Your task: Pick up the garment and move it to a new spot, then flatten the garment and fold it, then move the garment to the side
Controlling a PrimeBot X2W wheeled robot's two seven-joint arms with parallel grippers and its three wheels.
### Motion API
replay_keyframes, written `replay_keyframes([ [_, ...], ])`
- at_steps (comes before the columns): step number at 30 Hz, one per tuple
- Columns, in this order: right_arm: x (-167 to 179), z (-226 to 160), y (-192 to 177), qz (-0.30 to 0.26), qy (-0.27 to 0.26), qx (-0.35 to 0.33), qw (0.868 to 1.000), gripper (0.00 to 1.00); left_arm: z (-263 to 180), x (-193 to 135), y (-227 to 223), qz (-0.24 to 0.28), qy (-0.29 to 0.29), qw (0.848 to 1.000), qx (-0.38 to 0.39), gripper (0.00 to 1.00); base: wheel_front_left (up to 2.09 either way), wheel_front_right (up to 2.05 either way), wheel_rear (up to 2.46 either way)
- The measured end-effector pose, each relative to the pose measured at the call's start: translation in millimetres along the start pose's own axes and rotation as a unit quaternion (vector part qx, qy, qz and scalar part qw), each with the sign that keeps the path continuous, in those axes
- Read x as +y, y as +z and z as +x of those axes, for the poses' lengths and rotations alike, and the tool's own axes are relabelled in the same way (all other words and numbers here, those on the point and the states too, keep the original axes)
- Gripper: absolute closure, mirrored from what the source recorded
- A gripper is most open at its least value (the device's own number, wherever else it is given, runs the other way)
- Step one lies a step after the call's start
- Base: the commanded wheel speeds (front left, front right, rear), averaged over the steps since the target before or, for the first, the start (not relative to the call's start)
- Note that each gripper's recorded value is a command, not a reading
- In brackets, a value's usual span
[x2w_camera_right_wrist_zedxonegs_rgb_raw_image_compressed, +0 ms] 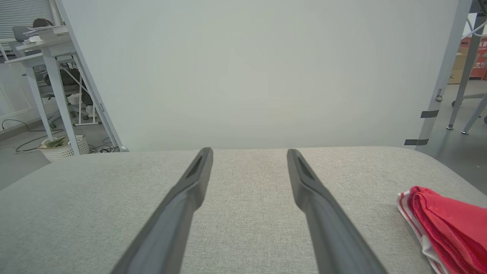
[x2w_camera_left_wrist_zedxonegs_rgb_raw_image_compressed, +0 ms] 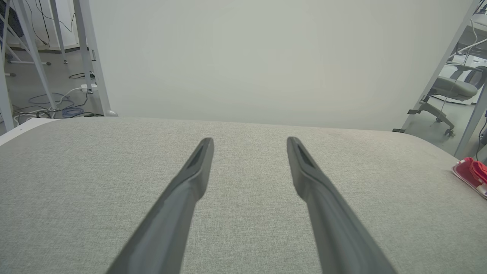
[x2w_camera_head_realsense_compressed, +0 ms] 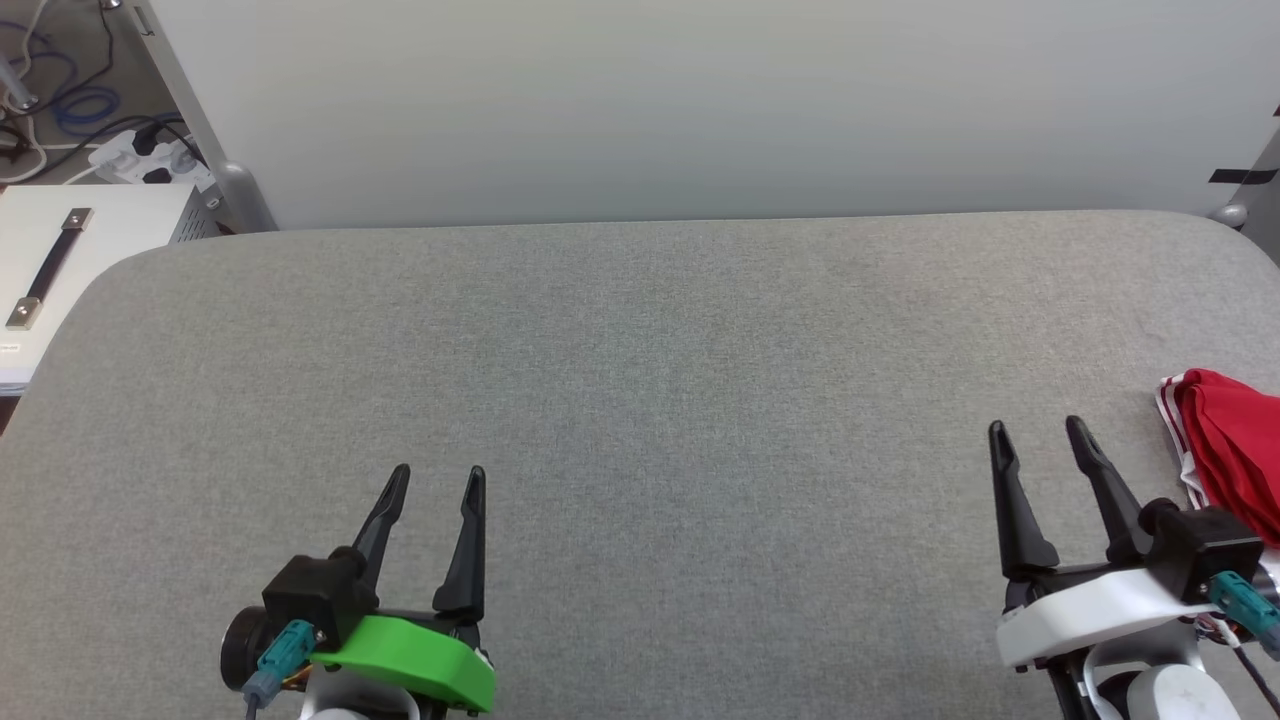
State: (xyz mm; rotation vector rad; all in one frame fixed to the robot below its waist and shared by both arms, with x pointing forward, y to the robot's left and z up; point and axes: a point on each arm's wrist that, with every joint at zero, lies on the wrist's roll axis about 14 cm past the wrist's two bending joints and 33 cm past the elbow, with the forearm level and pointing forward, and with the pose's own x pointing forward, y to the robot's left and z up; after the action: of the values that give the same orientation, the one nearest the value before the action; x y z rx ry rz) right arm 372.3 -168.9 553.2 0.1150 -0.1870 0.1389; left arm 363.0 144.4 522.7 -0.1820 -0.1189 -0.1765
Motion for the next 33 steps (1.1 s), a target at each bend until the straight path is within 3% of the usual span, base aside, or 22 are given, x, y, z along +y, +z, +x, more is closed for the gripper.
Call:
replay_keyframes([
  [19, 3, -1, -12, 0.006, 0.000, 0.010, 1.000, 0.00, 1, 7, -3, -0.002, 0.015, 1.000, 0.002, 0.00, 0.00, 0.00, 0.00],
  [20, 3, -1, -12, 0.006, 0.000, 0.011, 1.000, 1.00, 1, 9, -4, -0.004, 0.019, 1.000, 0.003, 1.00, 0.00, 0.00, 0.00],
  [33, 2, -1, -14, 0.001, 0.000, 0.019, 1.000, 1.00, 1, 10, -4, 0.004, 0.020, 1.000, 0.010, 1.00, 0.00, 0.00, 0.00],
])
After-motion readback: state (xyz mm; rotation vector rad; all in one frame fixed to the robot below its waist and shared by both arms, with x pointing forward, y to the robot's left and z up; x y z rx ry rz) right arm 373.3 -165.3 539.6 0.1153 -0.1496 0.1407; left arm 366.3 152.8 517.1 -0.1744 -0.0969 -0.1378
